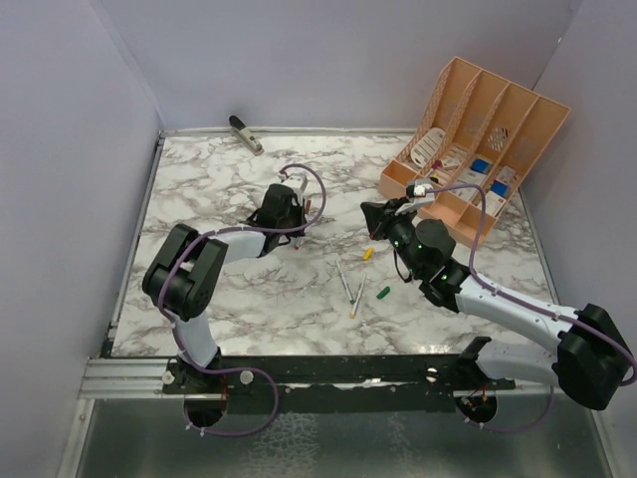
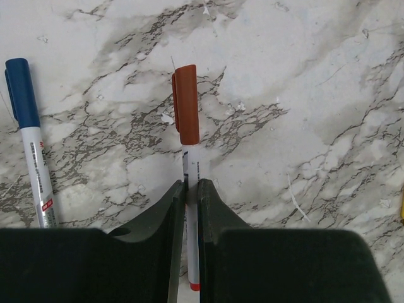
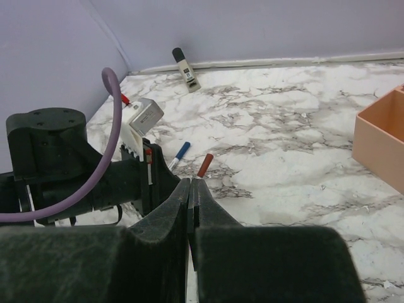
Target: Insert the pens into the pen caps
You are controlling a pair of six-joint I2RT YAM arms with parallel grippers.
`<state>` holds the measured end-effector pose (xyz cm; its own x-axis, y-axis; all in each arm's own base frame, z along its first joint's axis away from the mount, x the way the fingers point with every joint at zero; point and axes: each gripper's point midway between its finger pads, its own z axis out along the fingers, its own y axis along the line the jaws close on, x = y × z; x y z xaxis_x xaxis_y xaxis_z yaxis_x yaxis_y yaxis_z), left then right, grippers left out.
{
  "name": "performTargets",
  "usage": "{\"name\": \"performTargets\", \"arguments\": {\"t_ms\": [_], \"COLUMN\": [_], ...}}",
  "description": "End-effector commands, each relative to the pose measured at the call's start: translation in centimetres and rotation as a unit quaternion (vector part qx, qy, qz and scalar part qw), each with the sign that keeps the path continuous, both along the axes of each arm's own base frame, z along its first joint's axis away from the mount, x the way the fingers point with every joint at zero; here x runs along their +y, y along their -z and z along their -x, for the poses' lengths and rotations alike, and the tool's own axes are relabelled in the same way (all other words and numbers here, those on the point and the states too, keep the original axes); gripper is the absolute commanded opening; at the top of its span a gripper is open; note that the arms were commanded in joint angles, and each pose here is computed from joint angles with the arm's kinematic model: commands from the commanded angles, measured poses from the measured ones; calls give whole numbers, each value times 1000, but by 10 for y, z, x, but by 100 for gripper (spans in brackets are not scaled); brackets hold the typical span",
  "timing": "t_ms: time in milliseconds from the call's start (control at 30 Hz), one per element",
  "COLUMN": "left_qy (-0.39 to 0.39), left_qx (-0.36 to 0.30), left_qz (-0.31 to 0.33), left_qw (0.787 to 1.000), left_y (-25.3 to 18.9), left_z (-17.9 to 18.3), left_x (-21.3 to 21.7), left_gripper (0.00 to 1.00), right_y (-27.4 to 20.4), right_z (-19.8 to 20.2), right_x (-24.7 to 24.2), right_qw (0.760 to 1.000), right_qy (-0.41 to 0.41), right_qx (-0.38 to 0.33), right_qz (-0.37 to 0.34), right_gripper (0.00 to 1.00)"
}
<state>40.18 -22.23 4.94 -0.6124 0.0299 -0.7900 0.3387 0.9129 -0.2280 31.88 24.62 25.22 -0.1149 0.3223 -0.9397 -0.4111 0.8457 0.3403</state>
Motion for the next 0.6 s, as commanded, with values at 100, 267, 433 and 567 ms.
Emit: {"name": "performTargets", "arguments": {"t_ms": [100, 267, 433, 567], "left_qy": [-10, -22, -42, -56], "left_qx": [34, 33, 26, 20], "left_qz": [-26, -32, -37, -40], "left_qw": [999, 999, 998, 997], "left_y": [20, 25, 22, 15], "left_z": [-6, -18, -29, -38], "left_x": [6, 10, 20, 30], "left_gripper": [0, 0, 0, 0], "right_y": [9, 16, 24, 31], "right_z": [-1, 1, 1, 1], "right_x": [-4, -4, -2, -1], "right_qw": [1000, 1000, 999, 999], "right_qy": [10, 6, 3, 1], "right_qx": [8, 13, 21, 29], "right_qz": [18, 22, 25, 32], "right_gripper": [2, 1, 1, 1]}}
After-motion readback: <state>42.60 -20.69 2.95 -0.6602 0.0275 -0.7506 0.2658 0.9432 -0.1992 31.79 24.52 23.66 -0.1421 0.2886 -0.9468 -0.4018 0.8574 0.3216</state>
